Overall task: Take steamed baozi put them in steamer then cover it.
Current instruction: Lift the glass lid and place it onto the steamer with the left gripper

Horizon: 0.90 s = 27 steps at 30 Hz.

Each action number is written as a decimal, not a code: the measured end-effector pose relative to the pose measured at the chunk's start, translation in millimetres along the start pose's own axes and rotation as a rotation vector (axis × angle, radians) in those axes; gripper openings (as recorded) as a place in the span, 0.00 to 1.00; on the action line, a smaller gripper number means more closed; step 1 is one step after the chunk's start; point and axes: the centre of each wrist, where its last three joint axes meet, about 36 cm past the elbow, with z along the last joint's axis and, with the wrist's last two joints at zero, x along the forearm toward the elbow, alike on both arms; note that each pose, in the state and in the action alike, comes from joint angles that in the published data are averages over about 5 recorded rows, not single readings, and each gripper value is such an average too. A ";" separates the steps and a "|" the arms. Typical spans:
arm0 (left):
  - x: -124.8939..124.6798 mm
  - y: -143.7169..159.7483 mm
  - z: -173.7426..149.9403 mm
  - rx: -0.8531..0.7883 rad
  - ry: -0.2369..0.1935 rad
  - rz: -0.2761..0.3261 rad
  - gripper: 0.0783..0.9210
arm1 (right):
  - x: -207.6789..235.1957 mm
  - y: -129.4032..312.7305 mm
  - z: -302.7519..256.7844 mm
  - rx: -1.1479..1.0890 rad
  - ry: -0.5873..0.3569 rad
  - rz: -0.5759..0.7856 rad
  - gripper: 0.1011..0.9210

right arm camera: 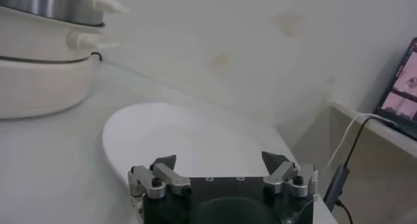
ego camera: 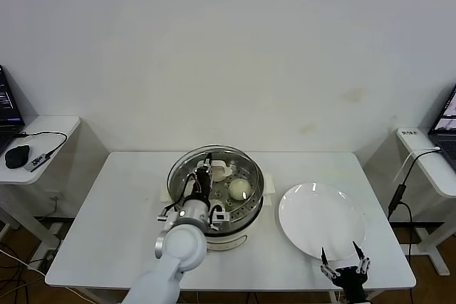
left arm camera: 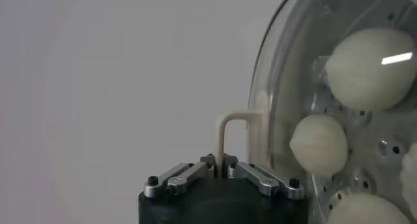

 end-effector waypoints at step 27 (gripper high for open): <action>6.3 -12.7 -12.0 0.002 -0.004 0.018 0.08 | -1.5 4.4 3.3 0.004 0.006 -0.015 0.88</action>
